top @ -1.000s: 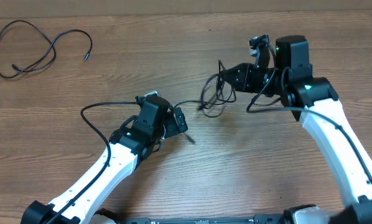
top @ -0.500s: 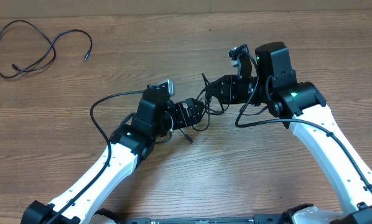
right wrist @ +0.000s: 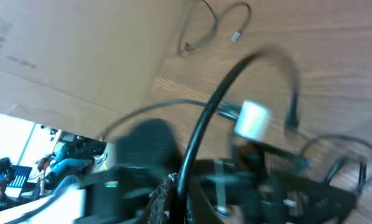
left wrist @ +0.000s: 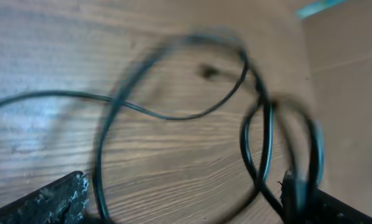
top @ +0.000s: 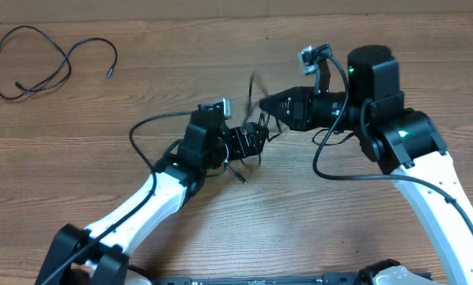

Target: Untangle cables

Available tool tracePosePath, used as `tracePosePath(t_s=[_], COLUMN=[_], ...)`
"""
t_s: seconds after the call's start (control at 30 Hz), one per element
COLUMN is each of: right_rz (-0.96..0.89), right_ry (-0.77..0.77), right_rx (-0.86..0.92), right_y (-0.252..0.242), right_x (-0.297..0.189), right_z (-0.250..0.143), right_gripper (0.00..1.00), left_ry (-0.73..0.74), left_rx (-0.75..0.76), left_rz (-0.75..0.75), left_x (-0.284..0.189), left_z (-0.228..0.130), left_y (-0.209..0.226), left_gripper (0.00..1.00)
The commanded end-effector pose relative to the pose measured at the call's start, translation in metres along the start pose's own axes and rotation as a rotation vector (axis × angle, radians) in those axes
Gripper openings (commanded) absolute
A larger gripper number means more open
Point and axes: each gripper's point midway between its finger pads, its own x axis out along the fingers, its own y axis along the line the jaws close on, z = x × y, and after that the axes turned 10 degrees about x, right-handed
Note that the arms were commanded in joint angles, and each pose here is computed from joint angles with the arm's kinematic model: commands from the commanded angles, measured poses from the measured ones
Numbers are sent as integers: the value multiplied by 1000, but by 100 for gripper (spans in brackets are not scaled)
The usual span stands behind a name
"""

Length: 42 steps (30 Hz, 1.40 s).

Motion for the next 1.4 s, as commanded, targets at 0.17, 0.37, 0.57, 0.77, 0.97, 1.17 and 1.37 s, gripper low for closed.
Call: tracePosePath(t_s=[0.17, 0.37, 0.57, 0.77, 0.97, 1.17, 1.37], right_rz=[-19, -260, -570, -686, -697, -535, -570], right_ry=[-345, -434, -432, -327, -229, -79, 74], right_rx=[-139, 9, 177, 281, 347, 404, 436], right_y=[45, -13, -82, -117, -133, -124, -142], right_x=[-99, -115, -127, -121, -106, -71, -36], right_z=[66, 77, 59, 36, 23, 8, -28], right_gripper=[4, 4, 5, 26, 71, 82, 83], left_ry=[122, 120, 87, 77, 91, 46, 5], left_rx=[-77, -82, -116, -183, -228, -202, -175], left_rz=[195, 241, 259, 151, -4, -77, -99], left_x=[23, 24, 18, 10, 1, -4, -11], left_z=[-39, -40, -27, -8, 4, 38, 77], left_y=[61, 73, 87, 90, 81, 64, 43], left_gripper=[100, 86, 45, 13, 6, 4, 5])
